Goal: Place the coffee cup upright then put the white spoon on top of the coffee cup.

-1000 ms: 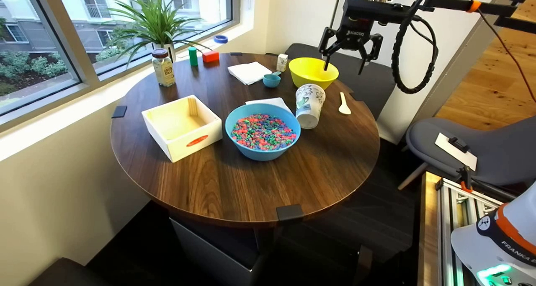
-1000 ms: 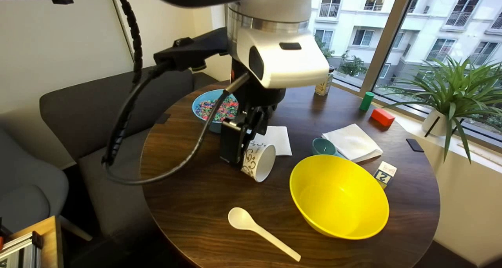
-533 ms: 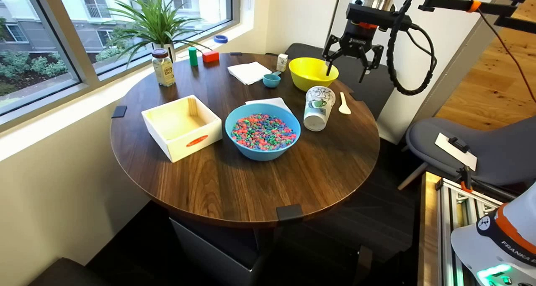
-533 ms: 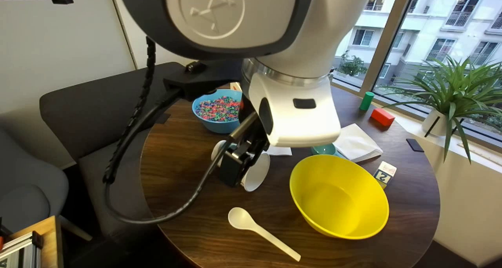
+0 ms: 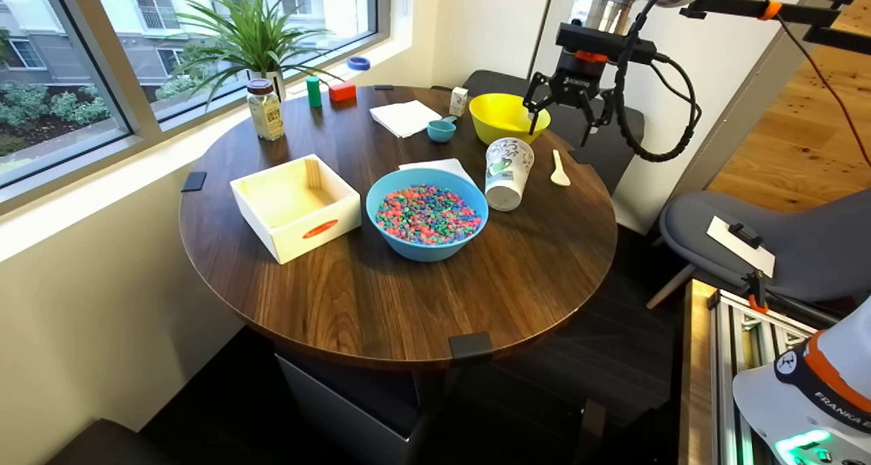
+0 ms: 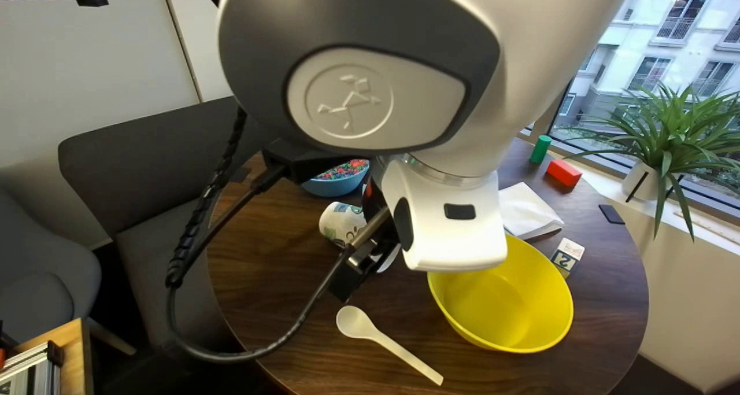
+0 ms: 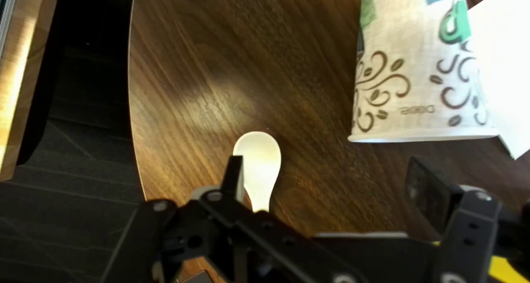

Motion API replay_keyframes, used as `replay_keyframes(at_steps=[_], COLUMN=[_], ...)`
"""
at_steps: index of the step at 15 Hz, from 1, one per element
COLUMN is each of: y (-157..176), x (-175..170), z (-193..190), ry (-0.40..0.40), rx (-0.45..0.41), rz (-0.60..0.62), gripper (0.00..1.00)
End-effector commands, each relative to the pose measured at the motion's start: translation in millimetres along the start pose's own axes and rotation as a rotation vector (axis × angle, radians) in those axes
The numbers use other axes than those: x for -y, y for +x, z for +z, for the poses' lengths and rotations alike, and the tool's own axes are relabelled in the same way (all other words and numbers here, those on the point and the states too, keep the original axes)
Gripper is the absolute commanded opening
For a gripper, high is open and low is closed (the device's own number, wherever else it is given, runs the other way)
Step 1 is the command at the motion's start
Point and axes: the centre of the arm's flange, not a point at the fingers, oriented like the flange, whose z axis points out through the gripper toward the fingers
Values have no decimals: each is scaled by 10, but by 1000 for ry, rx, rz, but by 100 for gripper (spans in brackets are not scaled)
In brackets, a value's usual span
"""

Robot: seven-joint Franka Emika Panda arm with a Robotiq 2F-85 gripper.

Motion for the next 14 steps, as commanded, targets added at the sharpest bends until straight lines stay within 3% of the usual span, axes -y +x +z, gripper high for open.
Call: replay_keyframes(at_steps=[1, 9, 14], y=[81, 165, 174], x=[14, 154, 258], z=[130, 232, 358], ry=[14, 18, 24], rx=[19, 42, 100], rz=[-8, -48, -39], gripper=[100, 100, 100])
